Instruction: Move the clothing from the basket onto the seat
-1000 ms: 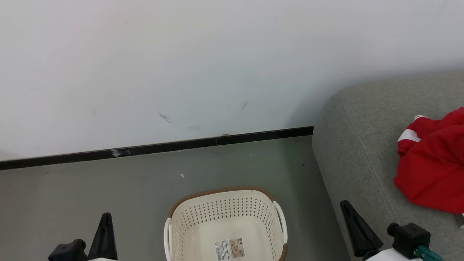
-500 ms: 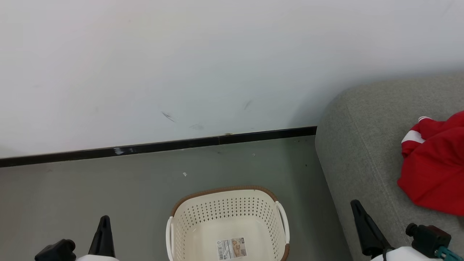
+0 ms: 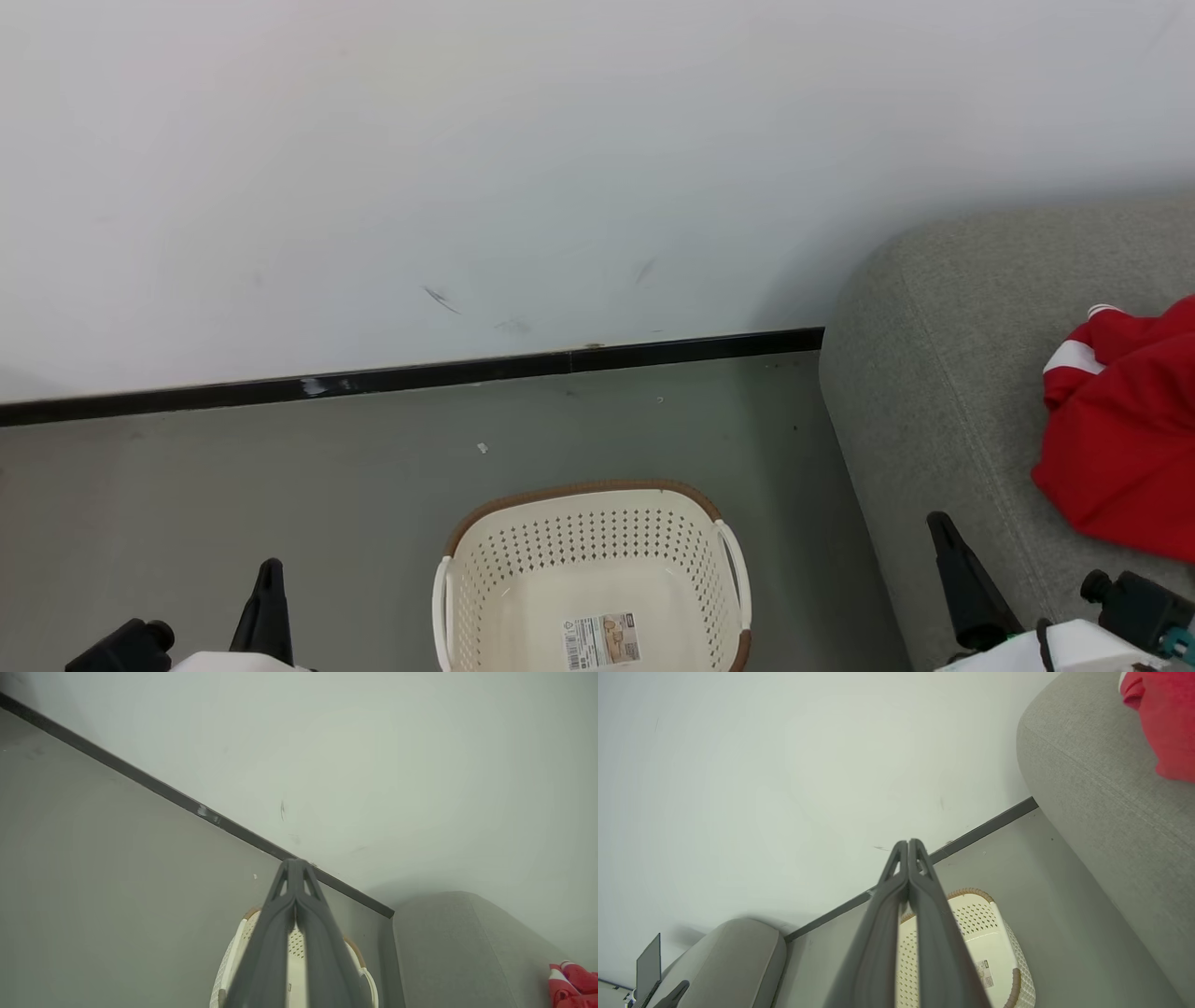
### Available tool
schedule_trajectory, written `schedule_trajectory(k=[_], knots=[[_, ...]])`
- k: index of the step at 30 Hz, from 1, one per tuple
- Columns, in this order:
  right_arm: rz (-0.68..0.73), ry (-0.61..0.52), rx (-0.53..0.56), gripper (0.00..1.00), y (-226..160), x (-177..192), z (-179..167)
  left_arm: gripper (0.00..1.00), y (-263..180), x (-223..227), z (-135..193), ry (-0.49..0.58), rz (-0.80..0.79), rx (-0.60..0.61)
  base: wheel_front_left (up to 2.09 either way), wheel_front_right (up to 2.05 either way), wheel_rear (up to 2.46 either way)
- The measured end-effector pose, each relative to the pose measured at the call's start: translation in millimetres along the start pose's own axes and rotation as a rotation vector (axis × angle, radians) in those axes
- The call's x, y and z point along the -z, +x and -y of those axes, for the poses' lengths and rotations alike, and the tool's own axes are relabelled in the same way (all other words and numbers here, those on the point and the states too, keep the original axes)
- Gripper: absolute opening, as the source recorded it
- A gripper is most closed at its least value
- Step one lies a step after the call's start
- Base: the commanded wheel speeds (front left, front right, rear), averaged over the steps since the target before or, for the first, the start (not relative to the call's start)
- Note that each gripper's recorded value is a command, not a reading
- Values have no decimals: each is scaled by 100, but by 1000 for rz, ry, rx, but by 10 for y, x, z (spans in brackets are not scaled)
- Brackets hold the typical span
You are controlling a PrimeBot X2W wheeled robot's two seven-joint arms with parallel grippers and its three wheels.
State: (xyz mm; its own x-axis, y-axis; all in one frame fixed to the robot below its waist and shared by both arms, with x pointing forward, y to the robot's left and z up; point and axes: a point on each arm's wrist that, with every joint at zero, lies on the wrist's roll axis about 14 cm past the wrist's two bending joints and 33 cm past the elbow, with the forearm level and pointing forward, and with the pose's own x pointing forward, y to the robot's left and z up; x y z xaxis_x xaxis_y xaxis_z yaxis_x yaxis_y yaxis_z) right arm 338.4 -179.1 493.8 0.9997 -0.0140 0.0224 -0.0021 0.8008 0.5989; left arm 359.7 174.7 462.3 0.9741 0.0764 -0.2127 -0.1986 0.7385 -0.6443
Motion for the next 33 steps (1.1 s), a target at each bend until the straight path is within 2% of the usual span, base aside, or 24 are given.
schedule_trajectory(k=[33], knots=[[-24, 477, 61, 0, 207, -37, 148, 0, 50, -67, 23, -433, -57, 47, 0, 0, 0]])
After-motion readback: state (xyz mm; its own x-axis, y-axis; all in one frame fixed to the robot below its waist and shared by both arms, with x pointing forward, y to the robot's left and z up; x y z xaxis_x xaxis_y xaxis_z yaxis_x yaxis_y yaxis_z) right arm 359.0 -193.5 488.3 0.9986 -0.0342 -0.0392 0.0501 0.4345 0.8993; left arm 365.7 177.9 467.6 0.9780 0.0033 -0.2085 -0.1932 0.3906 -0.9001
